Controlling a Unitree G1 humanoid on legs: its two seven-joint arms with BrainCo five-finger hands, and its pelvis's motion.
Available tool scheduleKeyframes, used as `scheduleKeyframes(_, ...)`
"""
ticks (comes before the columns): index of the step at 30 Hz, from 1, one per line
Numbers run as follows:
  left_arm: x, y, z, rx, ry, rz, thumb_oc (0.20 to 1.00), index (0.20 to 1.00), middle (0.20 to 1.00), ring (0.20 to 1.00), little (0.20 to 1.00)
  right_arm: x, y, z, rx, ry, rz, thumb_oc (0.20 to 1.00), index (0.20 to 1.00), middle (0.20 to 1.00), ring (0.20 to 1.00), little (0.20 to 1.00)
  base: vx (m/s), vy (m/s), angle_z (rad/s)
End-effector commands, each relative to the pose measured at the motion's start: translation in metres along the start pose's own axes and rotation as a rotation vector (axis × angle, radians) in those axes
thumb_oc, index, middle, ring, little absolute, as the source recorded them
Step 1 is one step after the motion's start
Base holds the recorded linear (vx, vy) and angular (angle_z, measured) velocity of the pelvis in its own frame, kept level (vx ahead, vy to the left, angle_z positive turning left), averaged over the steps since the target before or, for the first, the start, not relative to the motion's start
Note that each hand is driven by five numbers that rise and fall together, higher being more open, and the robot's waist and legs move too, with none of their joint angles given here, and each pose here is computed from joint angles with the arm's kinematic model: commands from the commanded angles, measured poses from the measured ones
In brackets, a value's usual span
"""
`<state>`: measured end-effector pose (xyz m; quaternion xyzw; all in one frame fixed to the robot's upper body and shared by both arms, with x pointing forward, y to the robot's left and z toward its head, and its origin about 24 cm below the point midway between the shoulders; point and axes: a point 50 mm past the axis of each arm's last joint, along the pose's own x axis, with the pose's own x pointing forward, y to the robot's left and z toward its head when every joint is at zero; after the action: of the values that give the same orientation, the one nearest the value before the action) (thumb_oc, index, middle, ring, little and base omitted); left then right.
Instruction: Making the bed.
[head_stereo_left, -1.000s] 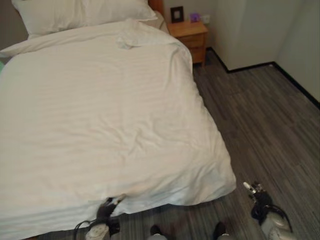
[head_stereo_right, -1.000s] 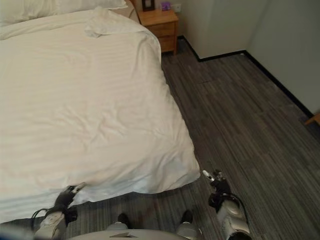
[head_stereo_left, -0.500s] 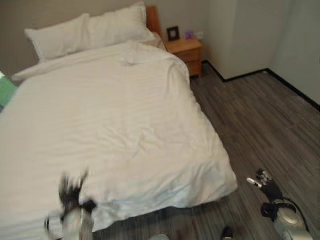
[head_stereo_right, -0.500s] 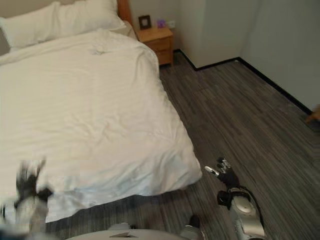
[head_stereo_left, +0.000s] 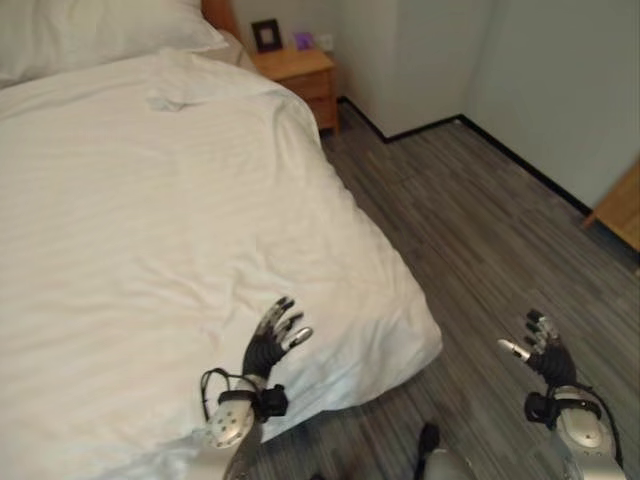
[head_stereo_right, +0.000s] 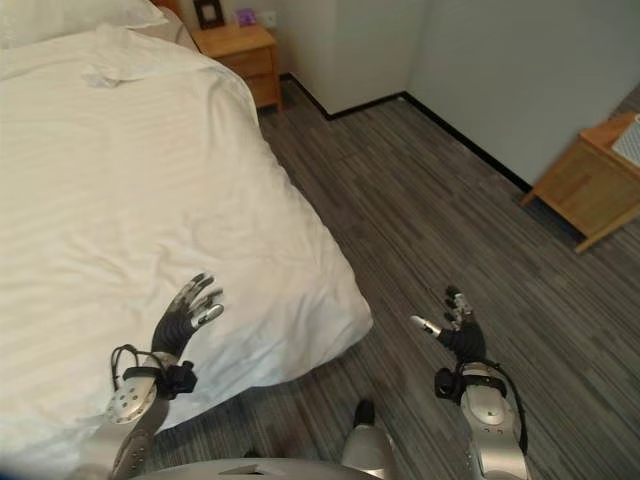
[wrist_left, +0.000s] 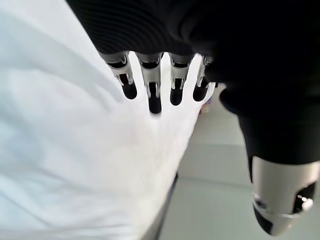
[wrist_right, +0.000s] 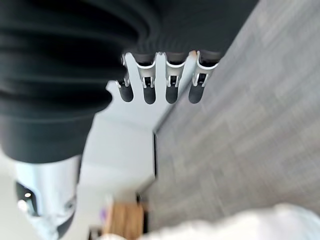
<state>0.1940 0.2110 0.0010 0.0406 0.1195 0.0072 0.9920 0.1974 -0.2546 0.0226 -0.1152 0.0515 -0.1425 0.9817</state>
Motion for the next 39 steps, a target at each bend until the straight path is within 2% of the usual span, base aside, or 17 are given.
scheduleKeyframes(1,0.014,-0.015,0.029,0.022,-0.146,-0.050,1.000,1.000,1.000,1.000,1.000,0.004,-0.014,0.024,-0.089,-0.143,-0.057,1.000,1.000,1.000,1.000,1.000,0.02,-0.074,-0.57)
scheduleKeyframes(11,0.017,-0.048,0.019,-0.080,-0.097,-0.159,1.000,1.000,1.000,1.000,1.000,-0.001,-0.014,0.030,-0.207,-0.174,0.014,1.000,1.000,1.000,1.000,1.000,0.10,-0.272,-1.01)
scheduleKeyframes(16,0.019,-0.057,0.030,-0.141,-0.152,-0.141,1.000,1.000,1.000,1.000,1.000,0.006,-0.007,0.041,-0.316,-0.230,0.084,1.000,1.000,1.000,1.000,1.000,0.03,-0.127,-1.38)
scheduleKeyframes(21,0.016,-0.059,0.024,-0.227,-0.129,-0.126,1.000,1.000,1.000,1.000,1.000,0.006,-0.004,0.036,-0.327,-0.206,0.111,1.000,1.000,1.000,1.000,1.000,0.15,0.006,-1.19)
scheduleKeyframes(28,0.018,-0.065,0.024,-0.290,-0.109,-0.124,1.000,1.000,1.000,1.000,1.000,0.006,-0.012,0.028,-0.340,-0.165,0.064,1.000,1.000,1.000,1.000,1.000,0.27,0.003,-0.07)
scheduleKeyframes(39,0.014,-0.061,0.018,-0.255,-0.075,-0.126,1.000,1.000,1.000,1.000,1.000,0.003,0.015,0.021,-0.338,-0.147,0.131,1.000,1.000,1.000,1.000,1.000,0.37,0.042,0.19)
